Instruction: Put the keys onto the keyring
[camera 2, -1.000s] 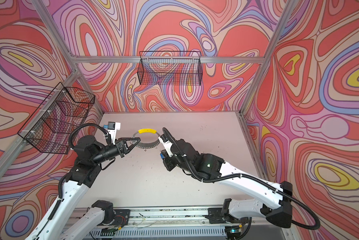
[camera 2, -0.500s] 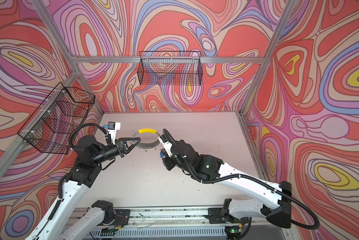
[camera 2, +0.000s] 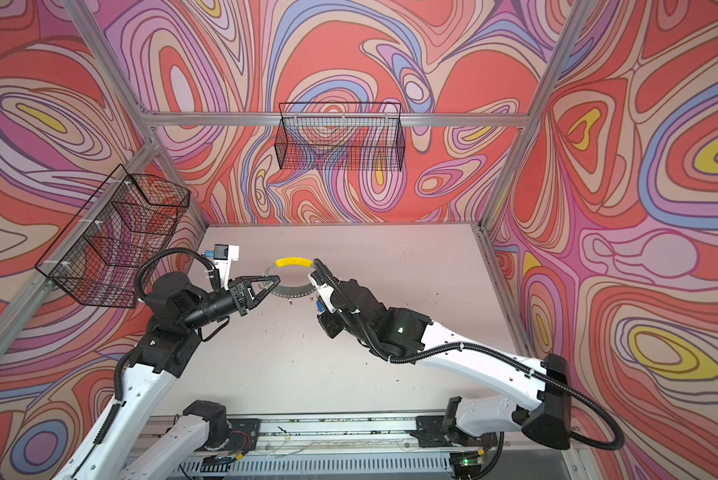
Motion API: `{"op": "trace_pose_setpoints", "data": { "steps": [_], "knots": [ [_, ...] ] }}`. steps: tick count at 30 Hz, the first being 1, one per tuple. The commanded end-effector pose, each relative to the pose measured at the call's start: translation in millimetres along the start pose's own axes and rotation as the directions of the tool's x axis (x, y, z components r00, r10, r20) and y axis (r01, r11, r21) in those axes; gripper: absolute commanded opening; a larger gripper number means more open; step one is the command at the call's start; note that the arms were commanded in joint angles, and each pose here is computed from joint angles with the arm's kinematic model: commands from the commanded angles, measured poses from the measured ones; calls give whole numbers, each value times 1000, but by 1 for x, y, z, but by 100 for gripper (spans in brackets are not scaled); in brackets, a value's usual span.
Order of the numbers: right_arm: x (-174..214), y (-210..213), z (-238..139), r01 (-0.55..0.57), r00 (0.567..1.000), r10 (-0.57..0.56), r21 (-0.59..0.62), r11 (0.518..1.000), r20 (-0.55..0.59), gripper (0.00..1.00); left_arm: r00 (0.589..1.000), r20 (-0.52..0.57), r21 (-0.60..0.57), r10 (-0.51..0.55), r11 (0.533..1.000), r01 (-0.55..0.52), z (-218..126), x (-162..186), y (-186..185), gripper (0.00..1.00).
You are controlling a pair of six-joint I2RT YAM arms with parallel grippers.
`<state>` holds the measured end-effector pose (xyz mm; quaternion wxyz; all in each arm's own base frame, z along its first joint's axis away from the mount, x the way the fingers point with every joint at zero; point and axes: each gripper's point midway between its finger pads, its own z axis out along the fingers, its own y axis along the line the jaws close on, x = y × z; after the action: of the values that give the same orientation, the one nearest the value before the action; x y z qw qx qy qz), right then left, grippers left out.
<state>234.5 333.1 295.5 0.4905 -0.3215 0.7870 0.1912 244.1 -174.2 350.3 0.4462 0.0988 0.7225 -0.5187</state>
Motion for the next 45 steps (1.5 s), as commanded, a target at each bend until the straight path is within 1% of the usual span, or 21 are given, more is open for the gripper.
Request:
{"op": "trace_pose_setpoints", "data": {
  "steps": [1, 11, 33, 39, 45],
  "knots": [
    [-12, 0, 0, 8, 999, -8, 9, 1000, 39, 0, 1000, 2, 14, -1, 1000, 1, -1, -2, -7, 0],
    [-24, 2, -3, 22, 998, -21, -4, 1000, 66, 0, 1000, -5, 11, -12, 1000, 12, 1, 0, -3, 0],
    [-28, 21, -8, 51, 996, -45, -68, 996, 79, 0, 998, -28, -8, -64, 998, 63, 6, 0, 3, 0],
    [-21, 19, -3, 65, 997, -63, -44, 997, 52, 0, 998, -26, -8, -63, 998, 63, 5, -1, 2, 0],
    [-5, 2, -9, 59, 998, -59, 36, 998, 3, 0, 998, -23, -12, -55, 998, 55, 3, -2, -1, 0]
  ]
}}
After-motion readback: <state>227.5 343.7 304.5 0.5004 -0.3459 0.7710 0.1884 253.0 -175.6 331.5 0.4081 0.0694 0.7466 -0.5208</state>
